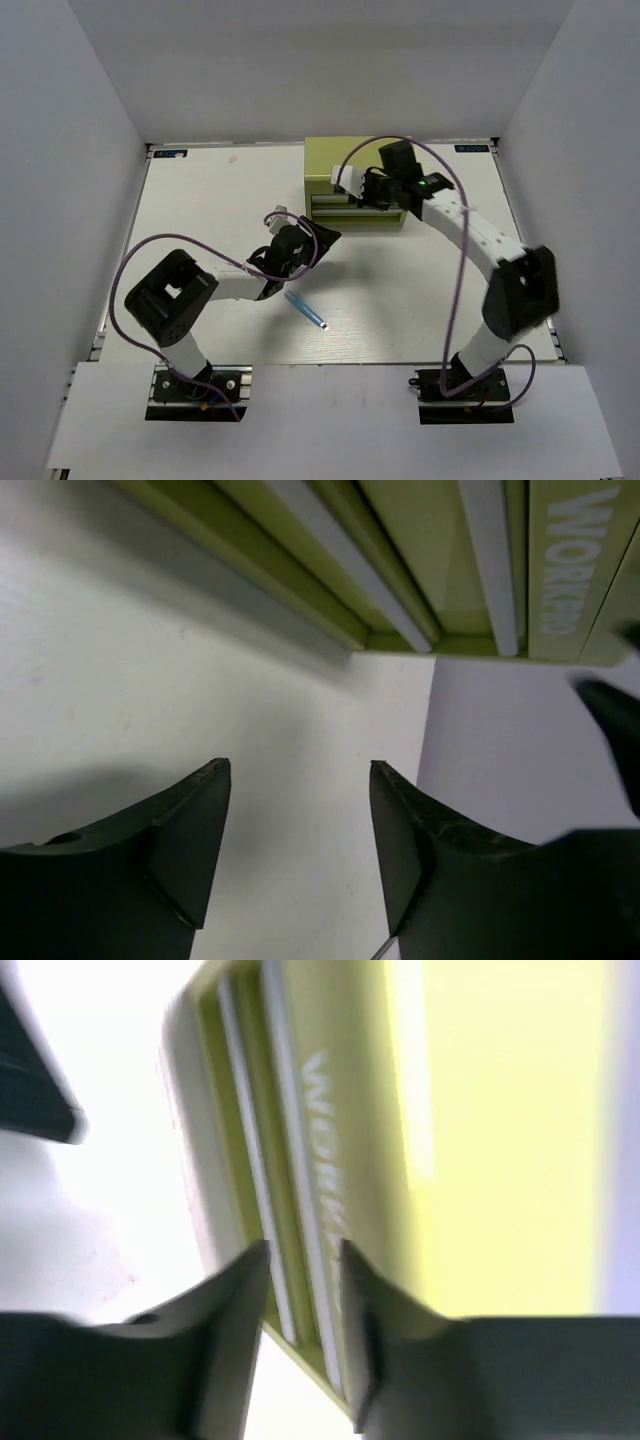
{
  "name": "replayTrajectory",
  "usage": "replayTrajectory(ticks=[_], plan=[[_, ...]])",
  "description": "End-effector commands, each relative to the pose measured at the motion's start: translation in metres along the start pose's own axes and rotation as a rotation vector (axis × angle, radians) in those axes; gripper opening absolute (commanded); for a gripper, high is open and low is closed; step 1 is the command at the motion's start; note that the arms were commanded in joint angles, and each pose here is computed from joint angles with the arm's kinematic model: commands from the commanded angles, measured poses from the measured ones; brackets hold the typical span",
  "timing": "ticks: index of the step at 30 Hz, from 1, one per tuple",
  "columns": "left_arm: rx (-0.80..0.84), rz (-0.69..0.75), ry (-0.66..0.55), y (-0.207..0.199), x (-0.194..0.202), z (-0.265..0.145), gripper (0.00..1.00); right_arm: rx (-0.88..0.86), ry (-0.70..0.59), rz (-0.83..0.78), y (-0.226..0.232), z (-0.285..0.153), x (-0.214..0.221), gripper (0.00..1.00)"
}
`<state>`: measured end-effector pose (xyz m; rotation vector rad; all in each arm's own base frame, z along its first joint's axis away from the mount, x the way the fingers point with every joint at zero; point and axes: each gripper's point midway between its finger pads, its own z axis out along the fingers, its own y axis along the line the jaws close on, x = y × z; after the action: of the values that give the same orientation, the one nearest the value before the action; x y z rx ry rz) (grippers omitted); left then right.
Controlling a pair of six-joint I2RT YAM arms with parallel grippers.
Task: Sort the stationery into containers
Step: Open the drawer in the storage box.
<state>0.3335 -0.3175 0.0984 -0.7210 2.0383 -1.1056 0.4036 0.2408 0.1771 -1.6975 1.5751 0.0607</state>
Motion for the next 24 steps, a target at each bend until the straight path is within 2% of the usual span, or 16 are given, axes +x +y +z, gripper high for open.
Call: replayTrajectory(ticks=[1,2,5,9,17,24], plan=[[0.164,-0.078,-0.061,-0.047,-0.017,0.017,0.66,0.119,-0.261,-0.049,-0.019,-0.065,-0.066,0.43],[0.184,-0.082,-0.066,-0.054,-0.018,0.021,0.66,0.141,-0.268,-0.030,-0.024,-0.069,-0.067,0.51],[0.218,-0.097,-0.073,-0.060,-0.017,0.037,0.64,0.195,-0.283,0.003,-0.037,-0.087,-0.075,0.58],[0.221,-0.126,-0.104,-0.057,-0.023,0.053,0.64,0.239,-0.258,0.012,-0.047,-0.086,-0.066,0.63],[0.189,-0.206,-0.200,-0.043,-0.035,0.077,0.62,0.231,-0.160,0.085,-0.062,-0.046,-0.034,0.63],[0.211,-0.250,-0.250,-0.046,-0.043,0.089,0.61,0.227,-0.120,0.123,-0.074,-0.033,-0.020,0.63]])
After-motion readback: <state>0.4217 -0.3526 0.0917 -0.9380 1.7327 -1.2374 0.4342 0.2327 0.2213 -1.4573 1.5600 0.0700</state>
